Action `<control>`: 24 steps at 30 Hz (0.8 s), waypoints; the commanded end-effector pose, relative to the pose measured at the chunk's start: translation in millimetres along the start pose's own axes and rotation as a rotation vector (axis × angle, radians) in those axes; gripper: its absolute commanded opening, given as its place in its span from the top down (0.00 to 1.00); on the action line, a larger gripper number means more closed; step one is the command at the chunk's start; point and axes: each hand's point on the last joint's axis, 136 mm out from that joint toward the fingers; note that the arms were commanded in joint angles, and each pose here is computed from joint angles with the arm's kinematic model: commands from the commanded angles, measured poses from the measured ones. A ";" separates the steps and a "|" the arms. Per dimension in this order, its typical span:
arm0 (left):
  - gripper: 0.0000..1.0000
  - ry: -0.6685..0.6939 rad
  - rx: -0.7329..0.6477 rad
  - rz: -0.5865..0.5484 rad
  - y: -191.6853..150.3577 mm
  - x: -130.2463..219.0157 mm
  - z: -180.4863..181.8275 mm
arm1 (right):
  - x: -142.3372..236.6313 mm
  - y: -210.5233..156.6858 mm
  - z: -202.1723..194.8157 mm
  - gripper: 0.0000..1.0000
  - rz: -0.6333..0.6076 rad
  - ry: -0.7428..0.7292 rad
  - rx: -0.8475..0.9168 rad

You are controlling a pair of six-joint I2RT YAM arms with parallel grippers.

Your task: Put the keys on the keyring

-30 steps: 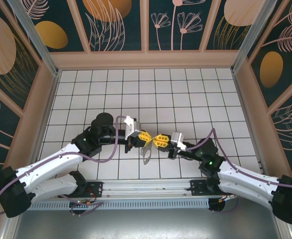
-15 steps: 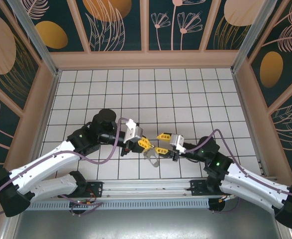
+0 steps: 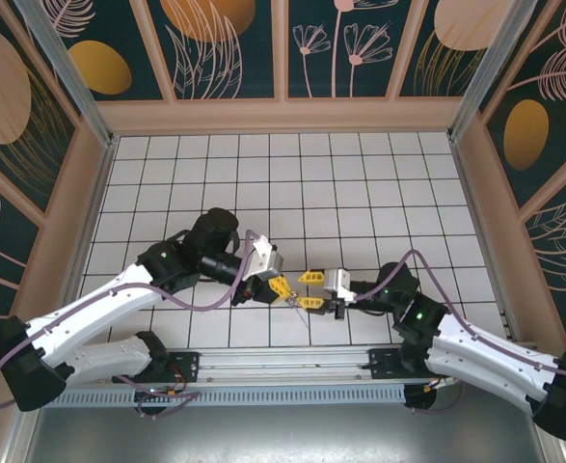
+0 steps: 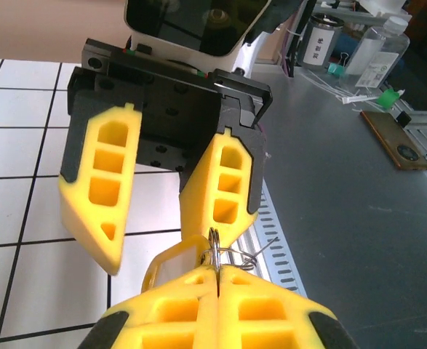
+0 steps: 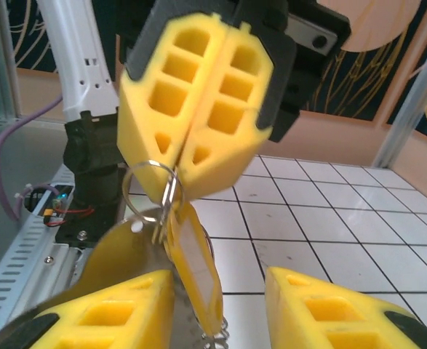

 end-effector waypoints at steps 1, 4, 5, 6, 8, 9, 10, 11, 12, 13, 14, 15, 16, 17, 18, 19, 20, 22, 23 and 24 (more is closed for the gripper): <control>1.00 -0.036 -0.042 -0.029 12.4 1.5 -6.7 | -3.8 17.2 2.8 0.67 -0.050 0.037 0.038; 1.00 -0.038 -0.037 -0.034 12.0 0.2 -5.6 | -5.6 19.7 3.5 0.74 -0.066 0.047 0.042; 1.00 -0.039 -0.035 -0.036 12.2 0.1 -5.6 | -6.0 20.7 3.5 0.80 -0.071 0.048 0.043; 1.00 -0.039 -0.034 -0.036 11.9 -0.3 -5.6 | -6.2 21.5 1.4 0.89 -0.074 0.037 0.045; 1.00 -0.038 -0.032 -0.036 11.4 -0.3 -5.5 | -4.2 24.8 -4.5 1.00 -0.089 -0.004 0.049; 1.00 -0.035 -0.030 -0.034 10.3 -0.4 -5.2 | -2.0 26.6 -5.8 1.00 -0.102 -0.020 0.055; 1.00 -0.031 -0.031 -0.036 10.7 0.2 -5.3 | 0.9 30.0 -6.0 1.00 -0.122 -0.031 0.061; 1.00 -0.030 -0.032 -0.037 10.9 0.4 -5.5 | 3.6 33.5 -6.0 1.00 -0.141 -0.038 0.066; 1.00 -0.026 -0.034 -0.038 10.7 0.8 -5.7 | 6.5 36.6 -6.4 1.00 -0.160 -0.050 0.065; 1.00 -0.024 -0.036 -0.043 11.9 1.6 -6.0 | 9.3 38.3 -8.5 1.00 -0.172 -0.068 0.061; 1.00 -0.020 -0.039 -0.047 12.8 2.3 -6.0 | 11.7 40.0 -11.0 1.00 -0.179 -0.087 0.058; 1.00 -0.017 -0.042 -0.051 13.4 2.8 -6.4 | 13.5 39.7 -15.4 1.00 -0.178 -0.114 0.048; 1.00 -0.012 -0.049 -0.058 15.6 4.0 -6.9 | 15.7 39.4 -21.5 1.00 -0.174 -0.147 0.035; 1.00 -0.008 -0.054 -0.063 16.7 5.1 -7.2 | 17.5 39.1 -25.9 1.00 -0.170 -0.169 0.025; 1.00 -0.005 -0.059 -0.069 18.3 6.0 -7.7 | 19.7 39.1 -29.9 1.00 -0.169 -0.187 0.014; 1.00 -0.001 -0.063 -0.072 19.4 7.2 -8.3 | 21.6 39.1 -32.2 1.00 -0.171 -0.196 0.002; 1.00 0.005 -0.066 -0.074 20.0 8.1 -8.4 | 23.6 40.1 -33.3 1.00 -0.177 -0.200 -0.005; 1.00 0.017 -0.069 -0.074 19.8 9.2 -8.0 | 27.2 41.5 -35.6 1.00 -0.189 -0.208 -0.018; 1.00 0.019 -0.067 -0.076 19.6 9.5 -8.2 | 28.1 41.8 -37.0 1.00 -0.190 -0.215 -0.024; 1.00 0.024 -0.069 -0.080 20.1 10.1 -8.2 | 28.9 40.8 -39.6 1.00 -0.186 -0.228 -0.029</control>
Point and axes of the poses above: each hand's point on the last joint's axis, 136 mm out from that joint toward the fingers, its own x axis back along the fingers, its own z axis along the line the jaws close on, y = z × x, and after that the axes turned 7 degrees about -x, right-handed
